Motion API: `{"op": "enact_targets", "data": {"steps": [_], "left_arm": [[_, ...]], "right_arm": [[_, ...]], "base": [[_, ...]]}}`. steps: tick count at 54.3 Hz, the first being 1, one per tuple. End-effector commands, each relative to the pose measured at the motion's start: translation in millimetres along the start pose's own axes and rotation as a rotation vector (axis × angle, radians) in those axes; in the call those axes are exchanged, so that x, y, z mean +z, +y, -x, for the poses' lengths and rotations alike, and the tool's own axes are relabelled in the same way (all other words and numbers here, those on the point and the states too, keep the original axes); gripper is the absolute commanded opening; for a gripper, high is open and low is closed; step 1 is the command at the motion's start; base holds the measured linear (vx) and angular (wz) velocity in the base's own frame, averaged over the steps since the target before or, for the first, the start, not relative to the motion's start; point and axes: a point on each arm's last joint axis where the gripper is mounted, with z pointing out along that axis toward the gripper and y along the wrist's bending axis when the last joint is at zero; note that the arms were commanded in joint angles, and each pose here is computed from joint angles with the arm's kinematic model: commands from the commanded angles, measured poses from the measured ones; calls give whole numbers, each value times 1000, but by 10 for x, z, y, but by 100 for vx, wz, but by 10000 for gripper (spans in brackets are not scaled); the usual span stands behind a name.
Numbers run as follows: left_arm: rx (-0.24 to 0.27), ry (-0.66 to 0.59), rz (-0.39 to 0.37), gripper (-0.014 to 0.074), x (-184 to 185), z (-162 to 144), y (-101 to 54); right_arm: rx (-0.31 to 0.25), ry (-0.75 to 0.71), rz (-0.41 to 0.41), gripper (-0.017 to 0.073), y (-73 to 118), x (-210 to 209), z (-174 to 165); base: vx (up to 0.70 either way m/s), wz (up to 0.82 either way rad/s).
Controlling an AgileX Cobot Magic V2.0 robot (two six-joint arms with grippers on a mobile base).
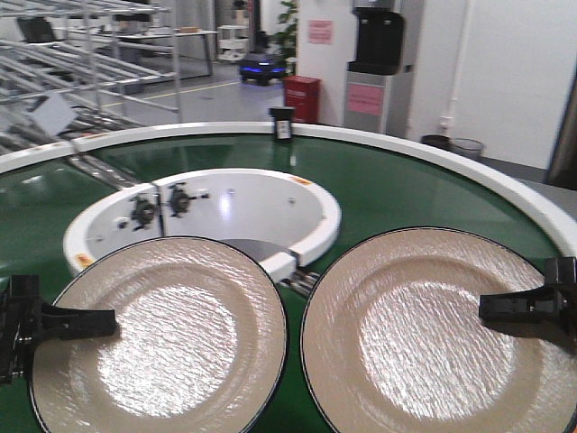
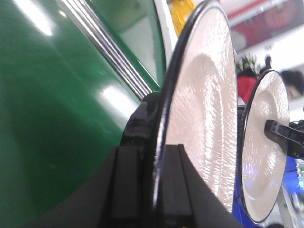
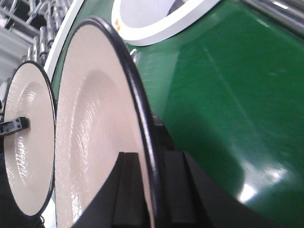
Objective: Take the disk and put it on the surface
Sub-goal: 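Hold both plates while the base drives to the steel table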
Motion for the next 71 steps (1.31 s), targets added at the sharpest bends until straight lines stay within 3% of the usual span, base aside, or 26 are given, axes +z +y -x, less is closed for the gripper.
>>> {"op": "enact_targets", "data": {"steps": [1, 71], "left_arm": [[7, -49, -170, -4, -78, 63, -334], [7, -49, -170, -4, -78, 63, -334]], "right_arm": [[-1, -103, 96, -9, 224, -120, 96], [-1, -103, 96, -9, 224, -120, 96]], "base": [[-12, -49], [-12, -48]]}}
